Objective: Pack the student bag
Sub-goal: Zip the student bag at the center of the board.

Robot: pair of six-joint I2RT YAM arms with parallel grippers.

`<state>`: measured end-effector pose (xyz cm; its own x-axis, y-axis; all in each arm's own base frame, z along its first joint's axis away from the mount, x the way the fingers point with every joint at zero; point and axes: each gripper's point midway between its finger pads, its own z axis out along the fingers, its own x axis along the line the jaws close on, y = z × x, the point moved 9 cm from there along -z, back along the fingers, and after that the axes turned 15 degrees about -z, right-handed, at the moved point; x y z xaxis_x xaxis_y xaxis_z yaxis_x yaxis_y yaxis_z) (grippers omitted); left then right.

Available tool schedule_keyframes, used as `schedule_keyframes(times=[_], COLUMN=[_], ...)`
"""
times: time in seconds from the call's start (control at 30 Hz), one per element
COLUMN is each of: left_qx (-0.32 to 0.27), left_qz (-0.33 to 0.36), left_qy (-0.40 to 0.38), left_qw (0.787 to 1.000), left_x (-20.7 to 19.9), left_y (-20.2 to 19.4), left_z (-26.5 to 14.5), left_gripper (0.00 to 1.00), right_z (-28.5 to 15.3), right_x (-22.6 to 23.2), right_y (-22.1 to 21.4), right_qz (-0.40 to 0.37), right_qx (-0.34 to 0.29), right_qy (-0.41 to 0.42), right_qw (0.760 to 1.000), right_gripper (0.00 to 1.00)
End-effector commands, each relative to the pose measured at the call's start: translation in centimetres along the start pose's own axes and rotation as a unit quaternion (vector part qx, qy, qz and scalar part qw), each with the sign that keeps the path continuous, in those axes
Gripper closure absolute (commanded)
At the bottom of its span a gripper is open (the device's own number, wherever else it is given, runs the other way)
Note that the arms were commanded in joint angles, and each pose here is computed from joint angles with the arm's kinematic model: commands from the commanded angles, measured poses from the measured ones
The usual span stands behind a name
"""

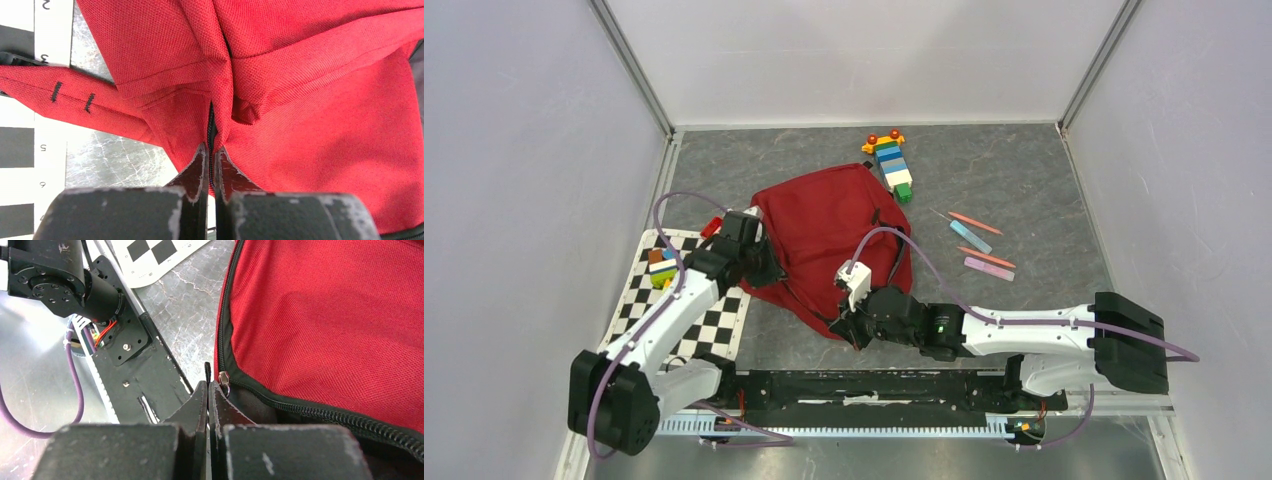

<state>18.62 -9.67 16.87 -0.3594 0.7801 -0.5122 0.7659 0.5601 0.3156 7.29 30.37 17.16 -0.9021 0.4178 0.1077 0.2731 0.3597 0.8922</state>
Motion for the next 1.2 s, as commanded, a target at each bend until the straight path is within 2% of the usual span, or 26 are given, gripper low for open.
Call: schedule_keyframes(times=[0.0,0.1,0.17,0.27,0.37,0.43,0.63,0.77,0.93,1.07,1.17], left_qx=[-0.112,-0.114,-0.108,-0.086,-0.057,-0.035,-0.001,0.005,0.025,0.028,0.023], left_qz=[0.048,0.046,0.039,0.03,0.011,-0.003,-0.017,-0.032,-0.036,-0.034,-0.034], left_qy=[0.0,-0.002,-0.012,-0.028,-0.04,-0.055,-0.075,-0.089,-0.089,-0.091,-0.094], left_qw=[0.993,0.992,0.993,0.995,0.998,0.998,0.997,0.995,0.995,0.995,0.995], left_x=[-1.9,-2.4,-2.4,-2.0,-1.2,-0.7,0.0,0.0,0.0,-0.1,-0.3], left_y=[5.3,5.7,5.4,4.2,2.6,1.2,-2.5,-4.1,-6.1,-6.7,-6.7], left_z=[-0.4,-0.9,-1.0,-1.4,-1.7,-1.8,-2.9,-3.5,-2.8,-2.2,-2.0], left_gripper=[0.98,0.96,0.82,0.55,0.37,0.3,0.18,0.14,0.14,0.25,0.41], right_z=[-0.7,-0.6,-0.4,0.0,0.4,0.7,1.6,1.9,2.2,2.1,2.0], right_x=[0.4,0.4,0.4,0.5,0.6,0.8,1.2,1.4,1.6,1.6,1.6], right_y=[-0.4,0.2,0.6,1.2,1.5,1.6,1.9,1.9,1.9,1.8,1.7], right_qz=[-0.008,-0.011,-0.015,-0.021,-0.026,-0.027,-0.025,-0.02,-0.013,-0.013,-0.011], right_qx=[0.019,0.013,0.008,0.004,0.004,0.004,0.004,0.002,0.001,0.001,0.002], right_qy=[0.01,0.007,0.005,0.005,0.01,0.015,0.028,0.038,0.047,0.048,0.047], right_qw=[1.0,1.0,1.0,1.0,1.0,1.0,0.999,0.999,0.999,0.999,0.999], right_gripper=[1.0,1.0,1.0,1.0,1.0,1.0,1.0,1.0,1.0,1.0,1.0])
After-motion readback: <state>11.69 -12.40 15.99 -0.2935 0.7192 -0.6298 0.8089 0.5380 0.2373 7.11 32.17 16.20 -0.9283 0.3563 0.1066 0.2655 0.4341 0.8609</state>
